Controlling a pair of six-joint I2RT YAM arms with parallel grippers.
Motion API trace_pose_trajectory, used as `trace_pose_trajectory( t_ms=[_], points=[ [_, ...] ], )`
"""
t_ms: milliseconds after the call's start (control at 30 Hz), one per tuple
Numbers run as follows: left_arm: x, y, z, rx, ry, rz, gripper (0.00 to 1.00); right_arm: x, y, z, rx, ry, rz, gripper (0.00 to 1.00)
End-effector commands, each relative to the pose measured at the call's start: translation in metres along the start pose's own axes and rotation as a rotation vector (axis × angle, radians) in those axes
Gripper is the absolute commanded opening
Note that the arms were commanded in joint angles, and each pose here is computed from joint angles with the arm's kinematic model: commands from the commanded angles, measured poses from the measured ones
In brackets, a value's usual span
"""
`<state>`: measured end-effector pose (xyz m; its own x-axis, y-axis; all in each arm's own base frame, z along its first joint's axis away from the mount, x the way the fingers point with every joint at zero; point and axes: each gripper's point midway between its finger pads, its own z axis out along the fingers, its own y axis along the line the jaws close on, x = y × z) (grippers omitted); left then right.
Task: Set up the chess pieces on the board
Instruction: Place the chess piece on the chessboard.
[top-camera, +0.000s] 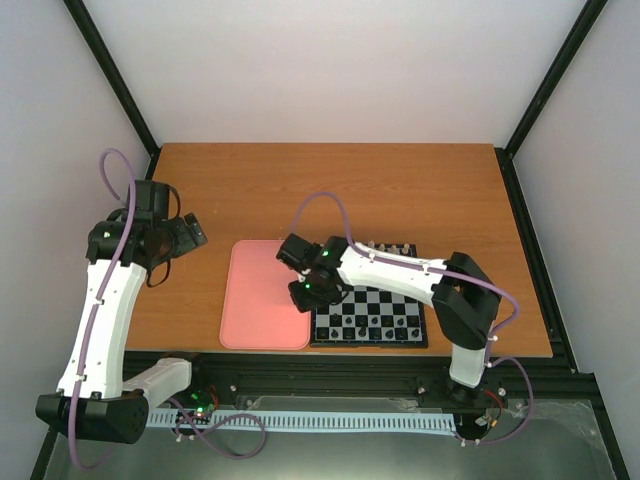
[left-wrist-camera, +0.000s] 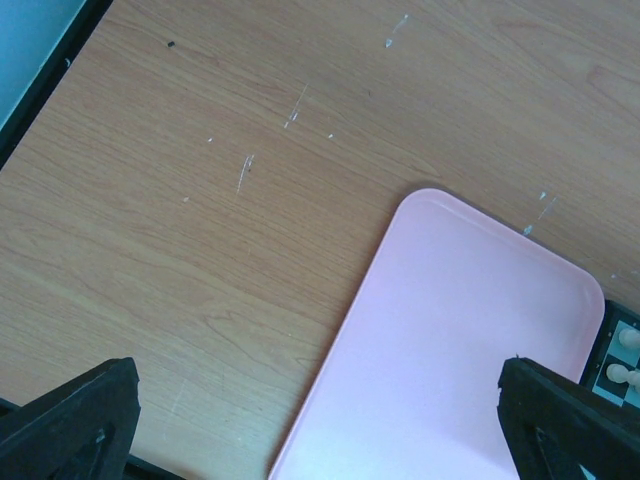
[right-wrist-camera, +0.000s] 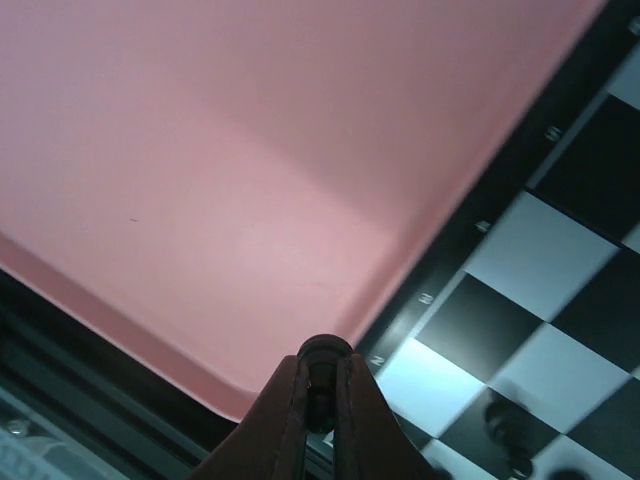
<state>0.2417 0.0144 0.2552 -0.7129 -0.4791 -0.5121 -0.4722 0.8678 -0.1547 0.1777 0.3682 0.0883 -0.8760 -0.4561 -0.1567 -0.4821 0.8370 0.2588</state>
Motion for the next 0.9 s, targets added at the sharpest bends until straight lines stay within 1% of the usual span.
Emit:
trace_pose_trajectory(
  t_ms=[0,433,867],
  points=[
    [-0.001,-0.002,0.001,0.015,-0.008,0.019,1.00,0.002,-0.012,-0.002,0.009,-0.028,0.023,0.03],
    [0.001,-0.001,0.006,0.004,0.002,0.023,1.00,0.028,-0.035,0.013,0.064,0.023,0.046,0.03],
    [0.003,0.000,0.009,0.000,0.009,0.023,1.00,0.035,-0.048,0.022,0.102,0.050,0.061,0.03]
  ],
)
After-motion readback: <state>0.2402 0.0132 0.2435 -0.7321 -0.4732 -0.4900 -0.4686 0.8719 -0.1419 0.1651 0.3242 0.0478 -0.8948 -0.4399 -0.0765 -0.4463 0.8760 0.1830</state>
